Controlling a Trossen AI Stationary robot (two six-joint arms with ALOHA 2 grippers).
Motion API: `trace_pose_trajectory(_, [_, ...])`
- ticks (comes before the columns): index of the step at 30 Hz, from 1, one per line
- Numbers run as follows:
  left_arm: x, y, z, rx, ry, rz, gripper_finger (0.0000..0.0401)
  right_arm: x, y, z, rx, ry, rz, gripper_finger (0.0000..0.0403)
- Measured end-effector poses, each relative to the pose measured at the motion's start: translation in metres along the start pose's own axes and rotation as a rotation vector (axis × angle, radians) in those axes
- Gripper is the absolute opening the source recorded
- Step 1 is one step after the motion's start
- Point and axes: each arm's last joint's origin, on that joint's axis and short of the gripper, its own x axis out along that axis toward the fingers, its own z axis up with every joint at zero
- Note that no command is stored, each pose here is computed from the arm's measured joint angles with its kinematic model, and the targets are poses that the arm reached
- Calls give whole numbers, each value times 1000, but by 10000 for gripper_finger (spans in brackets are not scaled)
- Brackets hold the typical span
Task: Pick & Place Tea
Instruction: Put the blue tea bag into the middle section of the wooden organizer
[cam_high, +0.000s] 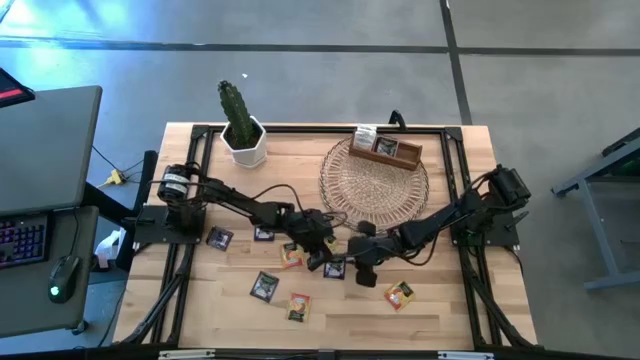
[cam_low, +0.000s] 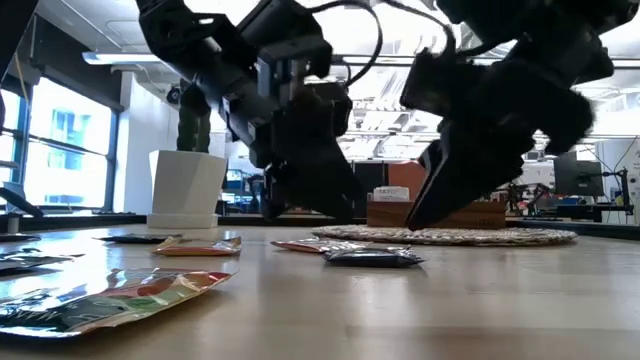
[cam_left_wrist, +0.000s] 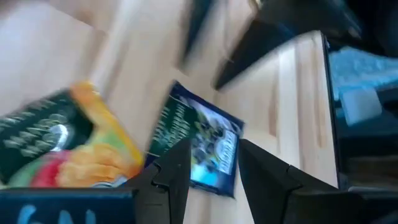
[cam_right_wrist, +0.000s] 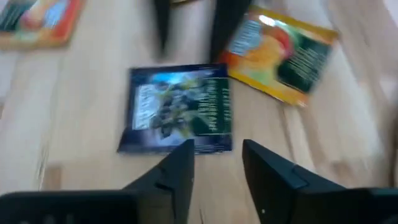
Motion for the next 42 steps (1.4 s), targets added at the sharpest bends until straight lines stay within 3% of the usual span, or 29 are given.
trace_pose_trajectory(6, [6,-16,-12,89,6,11,131,10,-7,-3,287,22,-15,171])
trace_pose_trajectory(17, [7,-14,-19,74,9,139,131,21,-5,-5,392,1,17,142])
trace_pose_trajectory(31, [7,-14,-19,62,-3,155,130,20,-3,-8,412,34,20,73])
trace_pose_trajectory(37, [7,-13,-19,62,-7,160,131,21,-4,-9,363,26,0,10])
trace_pose_trajectory(42, [5,-9,-18,54,-15,228,131,19,-5,-8,303,15,-6,5])
